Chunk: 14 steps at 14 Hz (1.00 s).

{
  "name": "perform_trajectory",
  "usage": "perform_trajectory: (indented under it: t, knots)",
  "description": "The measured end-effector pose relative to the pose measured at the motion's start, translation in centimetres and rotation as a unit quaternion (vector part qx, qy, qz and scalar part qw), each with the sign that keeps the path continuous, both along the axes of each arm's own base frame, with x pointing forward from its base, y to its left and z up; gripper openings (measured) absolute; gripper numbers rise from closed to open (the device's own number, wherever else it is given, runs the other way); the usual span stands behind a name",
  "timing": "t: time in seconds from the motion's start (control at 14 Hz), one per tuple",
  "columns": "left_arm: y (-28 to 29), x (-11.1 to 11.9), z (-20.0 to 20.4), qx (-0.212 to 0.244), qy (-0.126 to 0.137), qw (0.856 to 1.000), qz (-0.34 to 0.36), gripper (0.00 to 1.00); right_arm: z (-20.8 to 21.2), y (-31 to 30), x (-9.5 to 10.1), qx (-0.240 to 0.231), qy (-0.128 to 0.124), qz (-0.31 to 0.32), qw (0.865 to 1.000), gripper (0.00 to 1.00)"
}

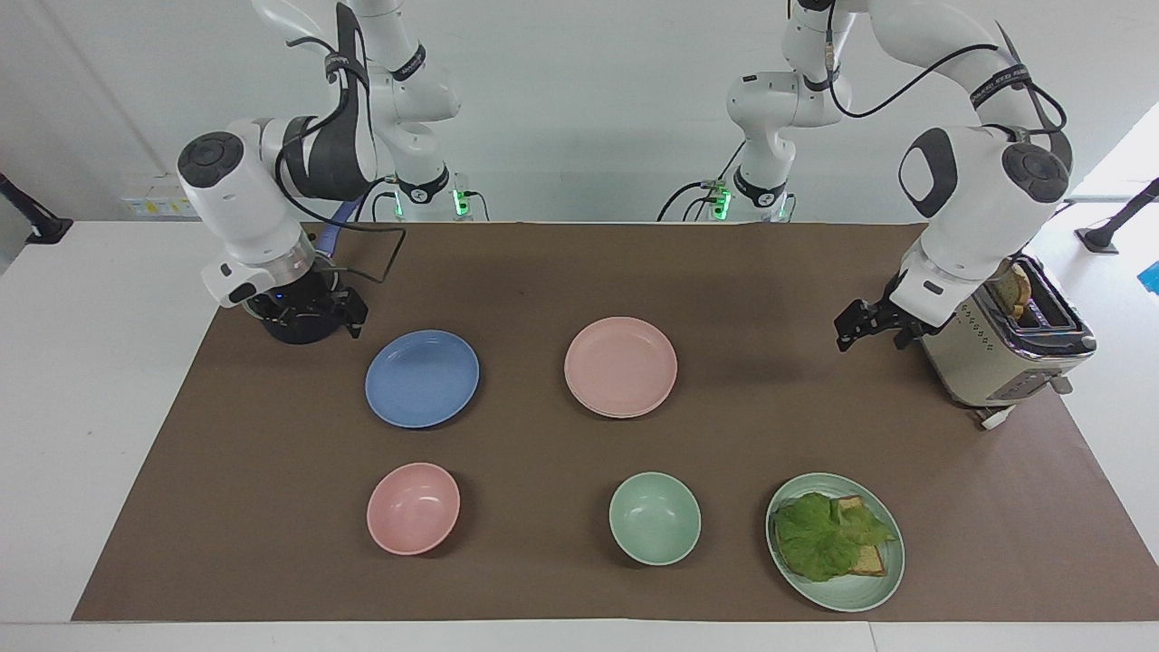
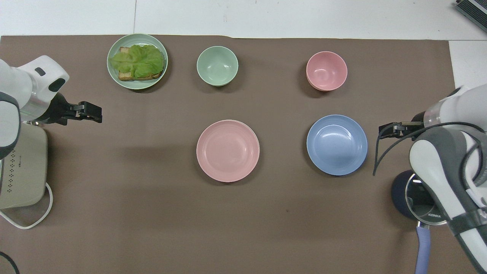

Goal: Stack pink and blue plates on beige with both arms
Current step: 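Withdraw the left gripper while the right gripper reaches the blue plate, then grip the rim of the light blue plate with the right gripper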

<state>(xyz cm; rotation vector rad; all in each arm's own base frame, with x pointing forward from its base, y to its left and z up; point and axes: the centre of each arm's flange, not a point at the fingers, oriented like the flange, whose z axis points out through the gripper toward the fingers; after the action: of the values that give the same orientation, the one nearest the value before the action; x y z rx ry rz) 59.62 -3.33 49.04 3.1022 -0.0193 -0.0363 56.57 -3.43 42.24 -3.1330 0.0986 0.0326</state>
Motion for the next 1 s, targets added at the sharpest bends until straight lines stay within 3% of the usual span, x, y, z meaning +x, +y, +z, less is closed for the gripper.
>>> perform_trajectory:
  t: [0.5, 1.0]
  knots:
    - [0.3, -1.8, 8.9, 0.015, -0.005, 1.000, -0.006, 1.00, -9.6, -0.2, -0.9, 0.015, 0.023, 0.016, 1.000, 1.00]
    - [0.9, -3.3, 11.8, 0.015, -0.017, 1.000, -0.001, 1.00, -12.7, -0.7, -1.7, 0.035, 0.043, 0.022, 0.998, 0.97]
